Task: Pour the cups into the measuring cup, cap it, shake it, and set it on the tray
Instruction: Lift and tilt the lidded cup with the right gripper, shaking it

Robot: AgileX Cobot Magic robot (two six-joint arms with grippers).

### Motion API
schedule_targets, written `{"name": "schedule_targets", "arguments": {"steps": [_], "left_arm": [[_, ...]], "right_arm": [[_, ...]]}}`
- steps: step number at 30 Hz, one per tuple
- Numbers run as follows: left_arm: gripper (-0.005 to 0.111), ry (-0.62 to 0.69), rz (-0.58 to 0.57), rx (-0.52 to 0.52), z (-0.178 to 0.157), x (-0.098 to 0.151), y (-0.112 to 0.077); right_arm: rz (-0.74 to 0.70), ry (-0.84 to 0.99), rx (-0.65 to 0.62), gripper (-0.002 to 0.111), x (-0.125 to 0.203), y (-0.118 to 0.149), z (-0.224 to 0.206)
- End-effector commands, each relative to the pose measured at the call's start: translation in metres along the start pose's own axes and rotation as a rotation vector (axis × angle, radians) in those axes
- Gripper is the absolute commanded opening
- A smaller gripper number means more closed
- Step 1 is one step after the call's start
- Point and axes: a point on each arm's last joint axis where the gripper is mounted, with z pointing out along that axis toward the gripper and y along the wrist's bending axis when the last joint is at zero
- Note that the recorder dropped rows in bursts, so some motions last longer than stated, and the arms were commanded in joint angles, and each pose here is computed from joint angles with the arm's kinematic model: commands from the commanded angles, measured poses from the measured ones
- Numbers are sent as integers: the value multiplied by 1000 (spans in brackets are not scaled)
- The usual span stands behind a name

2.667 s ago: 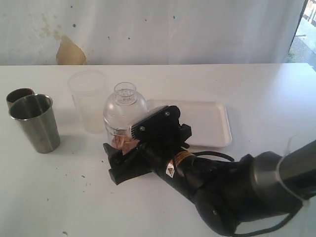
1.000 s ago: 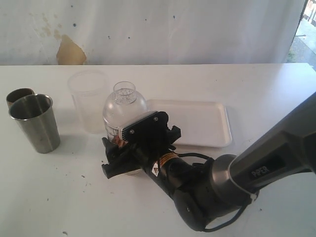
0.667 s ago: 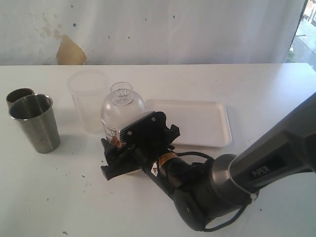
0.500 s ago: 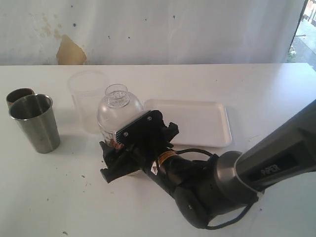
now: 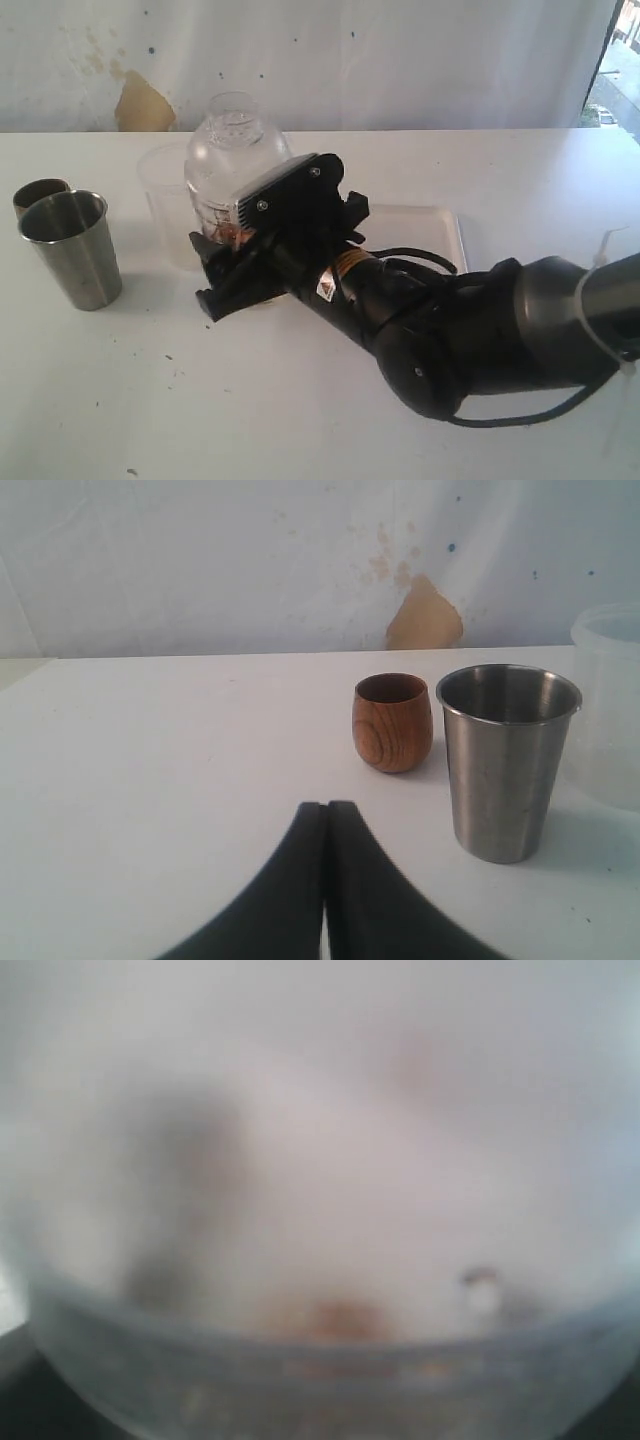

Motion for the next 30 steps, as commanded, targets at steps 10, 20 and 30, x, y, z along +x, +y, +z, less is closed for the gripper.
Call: {"name": "schedule_targets", "arguments": {"steps": [10,20,30], "left_arm": [[0,4,-2,0,0,2,0],[0,4,-2,0,0,2,0],[0,4,-2,0,0,2,0]], "right_arm": [[-91,-55,-101,0,-29,-4,-4],[-52,7,-85,0,-22,5,-4],[65,-63,-197,0,17,23,20]]}}
